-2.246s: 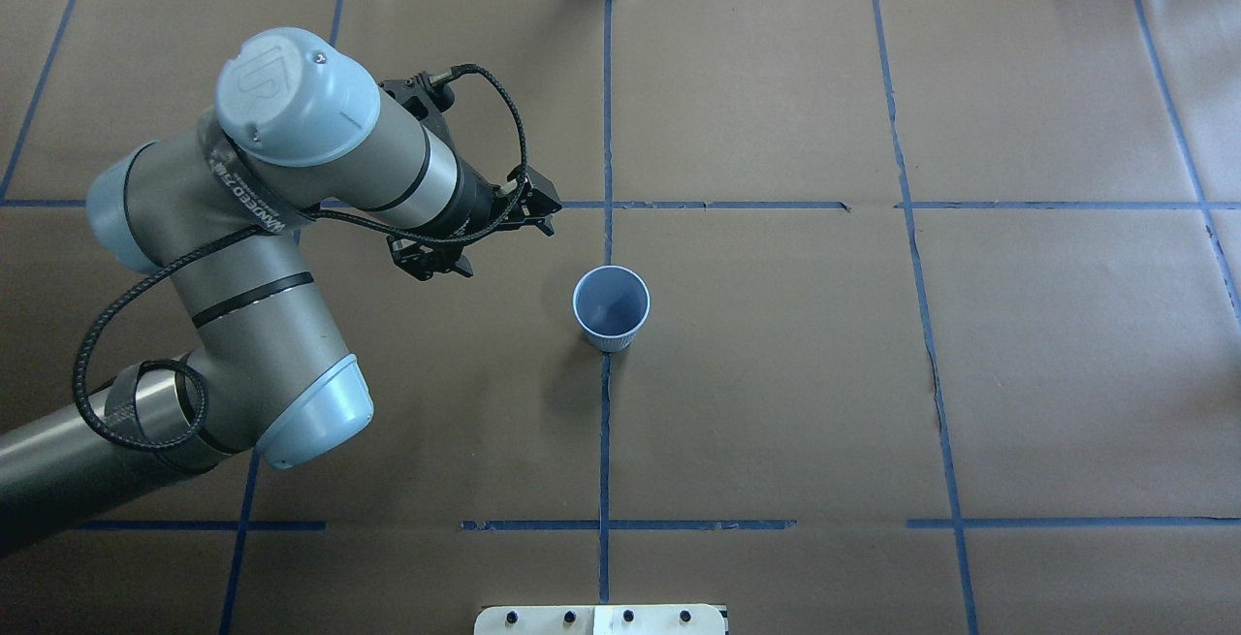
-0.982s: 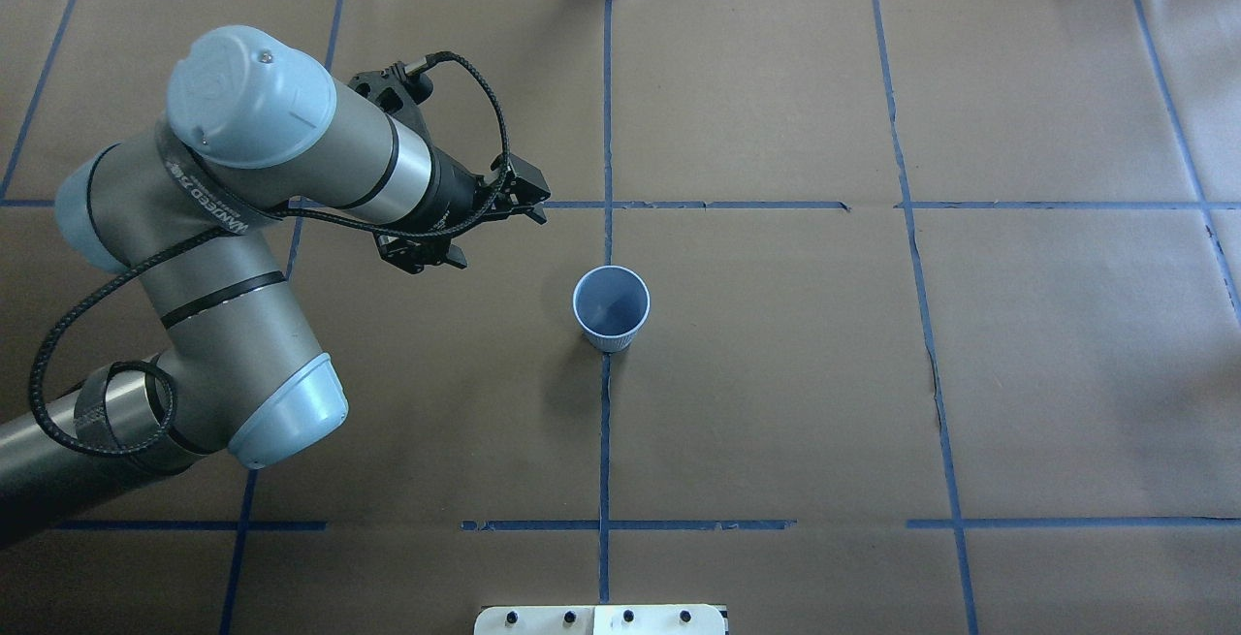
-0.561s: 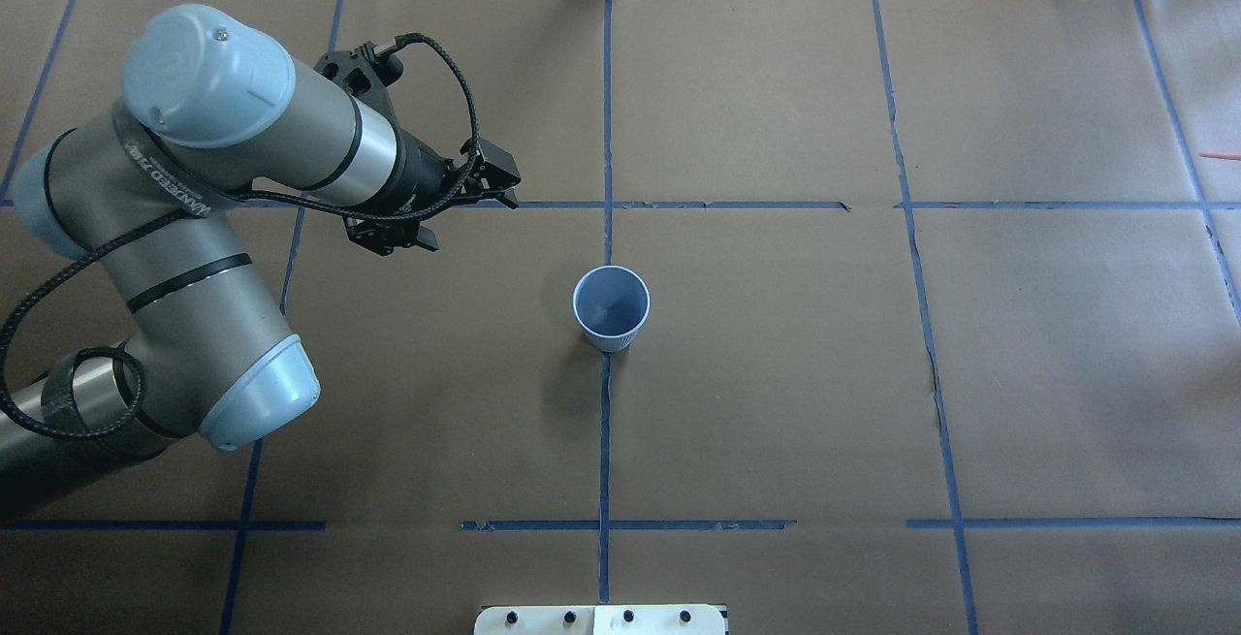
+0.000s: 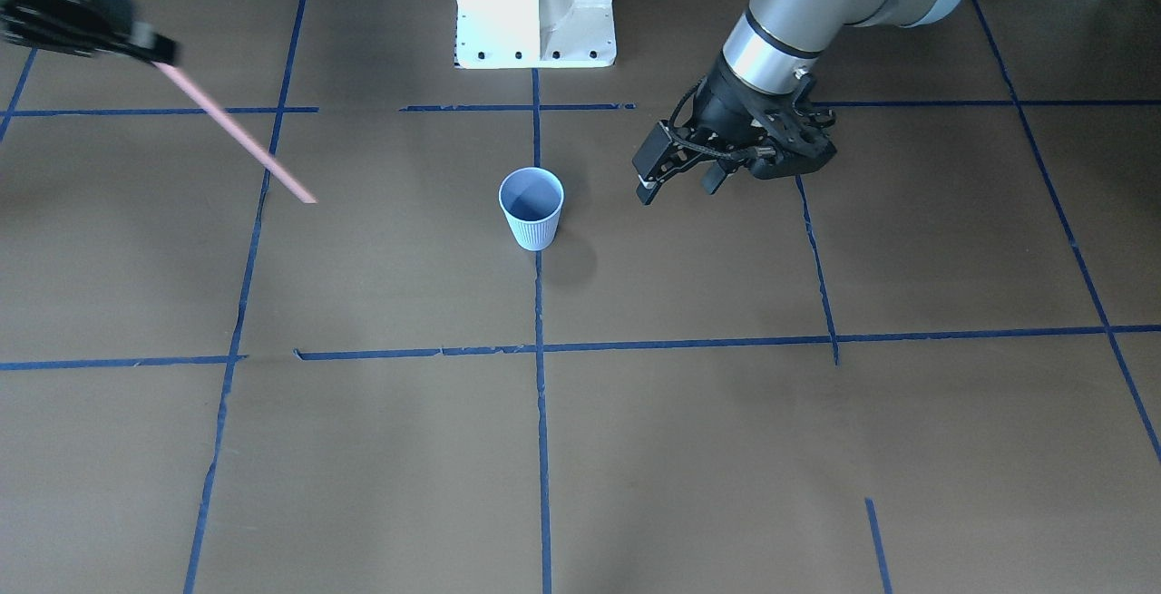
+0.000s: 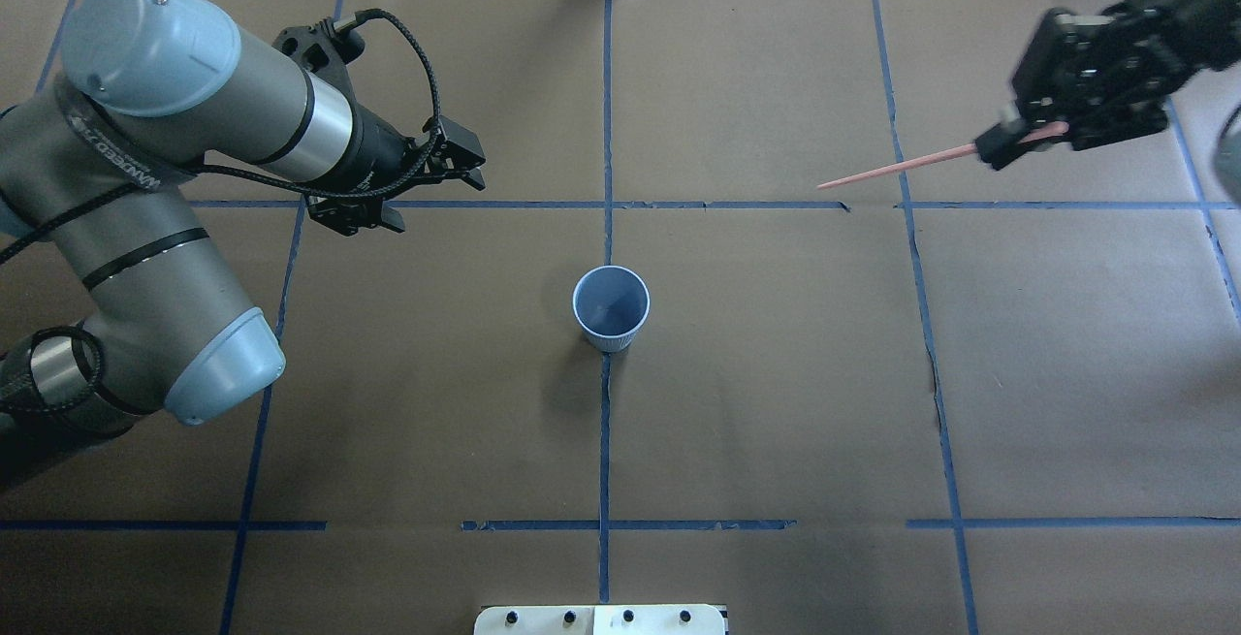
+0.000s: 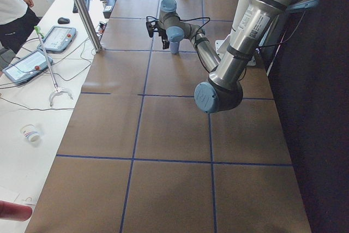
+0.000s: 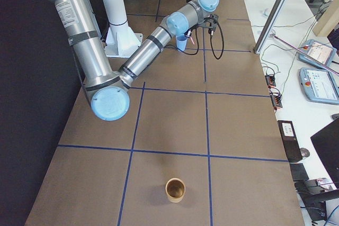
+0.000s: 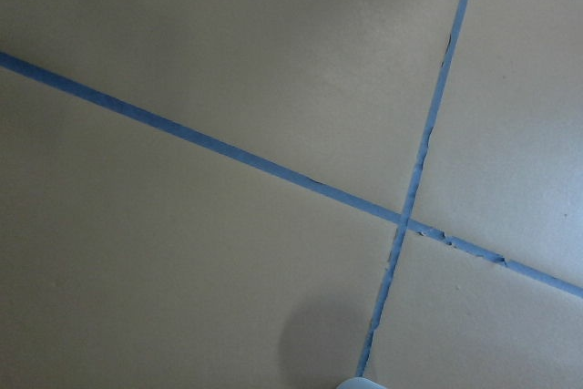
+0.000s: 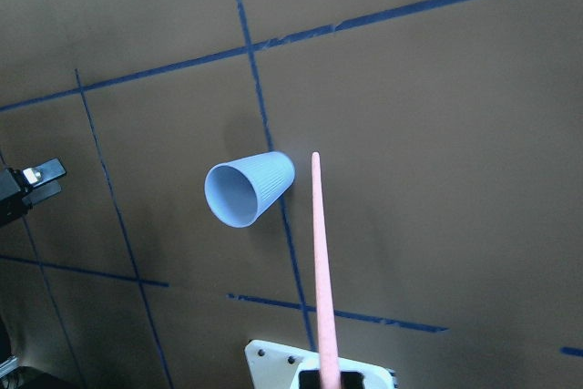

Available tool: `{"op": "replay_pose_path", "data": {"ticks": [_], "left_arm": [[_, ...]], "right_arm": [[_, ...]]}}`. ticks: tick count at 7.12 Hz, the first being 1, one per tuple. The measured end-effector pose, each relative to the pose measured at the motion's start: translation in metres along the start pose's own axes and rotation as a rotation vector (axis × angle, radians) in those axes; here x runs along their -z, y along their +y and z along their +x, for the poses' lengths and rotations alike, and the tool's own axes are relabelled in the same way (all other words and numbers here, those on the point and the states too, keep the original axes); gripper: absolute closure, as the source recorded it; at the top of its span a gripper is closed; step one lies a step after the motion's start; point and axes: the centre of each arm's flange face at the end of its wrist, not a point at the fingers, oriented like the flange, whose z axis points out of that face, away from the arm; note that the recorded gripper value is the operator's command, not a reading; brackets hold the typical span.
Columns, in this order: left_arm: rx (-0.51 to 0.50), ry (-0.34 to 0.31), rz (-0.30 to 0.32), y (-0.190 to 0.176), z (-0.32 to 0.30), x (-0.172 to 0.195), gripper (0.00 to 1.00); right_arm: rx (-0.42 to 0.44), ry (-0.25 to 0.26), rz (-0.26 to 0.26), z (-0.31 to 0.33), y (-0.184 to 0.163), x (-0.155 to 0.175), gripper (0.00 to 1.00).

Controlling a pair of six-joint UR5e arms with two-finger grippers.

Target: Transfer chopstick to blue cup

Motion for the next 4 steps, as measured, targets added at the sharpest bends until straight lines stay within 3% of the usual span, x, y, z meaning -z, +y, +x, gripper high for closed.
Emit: {"op": "replay_pose_path", "data": {"ticks": [2,4], "left_arm": [[0.005,0.002,-0.010,-0.002,-0.005,0.006,0.00],[0.004,0.012,-0.012,0.001,-0.003,0.012,0.00]], "right_arm": [[0.007,0.011,-0.113,-0.071,-0.020,-0.083,1.00],[0.014,0.054,-0.146,-0.118,-0.021,-0.148,1.00]]}}
